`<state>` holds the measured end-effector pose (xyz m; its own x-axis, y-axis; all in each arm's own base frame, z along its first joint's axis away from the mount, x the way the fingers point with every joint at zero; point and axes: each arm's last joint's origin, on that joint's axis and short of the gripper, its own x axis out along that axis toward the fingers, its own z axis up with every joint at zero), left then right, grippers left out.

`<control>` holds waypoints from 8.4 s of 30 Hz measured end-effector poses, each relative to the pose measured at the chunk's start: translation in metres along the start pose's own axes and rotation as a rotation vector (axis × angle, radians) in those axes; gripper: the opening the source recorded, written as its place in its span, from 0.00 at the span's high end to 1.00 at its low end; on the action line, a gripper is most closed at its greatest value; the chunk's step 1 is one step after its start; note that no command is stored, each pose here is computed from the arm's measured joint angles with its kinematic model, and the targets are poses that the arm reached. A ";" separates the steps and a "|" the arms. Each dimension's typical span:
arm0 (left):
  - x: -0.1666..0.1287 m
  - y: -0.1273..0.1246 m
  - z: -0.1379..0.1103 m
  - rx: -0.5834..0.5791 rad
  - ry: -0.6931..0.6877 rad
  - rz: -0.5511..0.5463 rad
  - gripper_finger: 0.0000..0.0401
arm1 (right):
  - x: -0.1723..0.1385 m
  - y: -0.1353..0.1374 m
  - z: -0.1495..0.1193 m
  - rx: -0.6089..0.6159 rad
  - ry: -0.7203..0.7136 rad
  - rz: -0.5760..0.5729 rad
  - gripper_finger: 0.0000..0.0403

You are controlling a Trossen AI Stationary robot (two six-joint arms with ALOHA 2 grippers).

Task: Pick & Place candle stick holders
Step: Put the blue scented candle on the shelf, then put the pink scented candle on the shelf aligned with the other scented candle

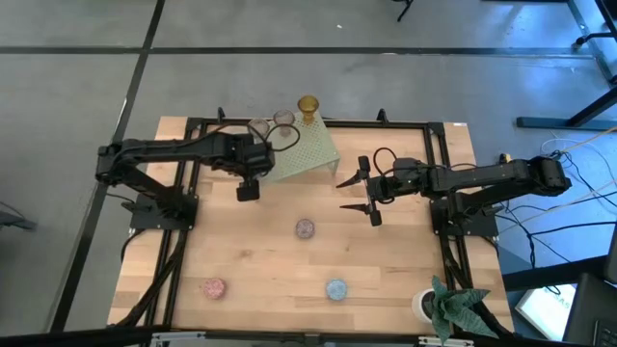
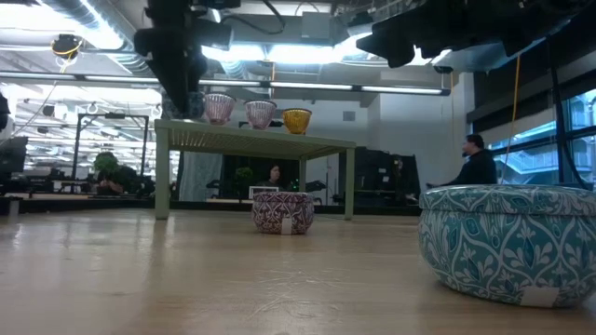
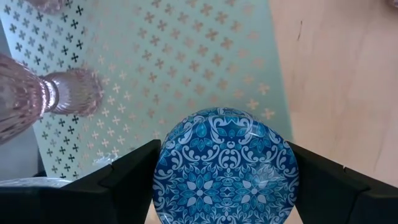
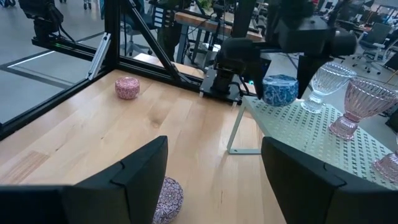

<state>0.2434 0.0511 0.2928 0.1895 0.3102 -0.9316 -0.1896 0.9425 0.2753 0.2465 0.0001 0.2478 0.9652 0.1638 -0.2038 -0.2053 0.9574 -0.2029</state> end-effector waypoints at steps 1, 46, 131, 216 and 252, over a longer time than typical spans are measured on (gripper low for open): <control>0.001 0.001 0.000 -0.005 0.004 -0.001 0.24 | 0.000 0.000 0.000 0.000 0.000 0.000 0.34; -0.006 -0.003 0.008 0.033 -0.034 0.027 0.16 | 0.000 0.000 0.000 -0.015 0.001 0.002 0.35; -0.054 -0.194 -0.049 -0.147 -0.187 -0.093 0.16 | 0.148 0.020 -0.104 0.231 0.382 0.191 0.34; -0.006 -0.235 -0.145 -0.382 0.215 -0.372 0.16 | 0.155 0.019 -0.089 0.208 0.259 0.318 0.34; 0.032 -0.273 -0.145 -0.337 0.347 -0.353 0.16 | 0.155 0.019 -0.089 0.217 0.262 0.317 0.34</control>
<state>0.1614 -0.2148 0.1533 -0.0188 -0.1270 -0.9917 -0.4783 0.8722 -0.1027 0.3780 0.0229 0.1268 0.7810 0.4175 -0.4645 -0.4180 0.9020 0.1079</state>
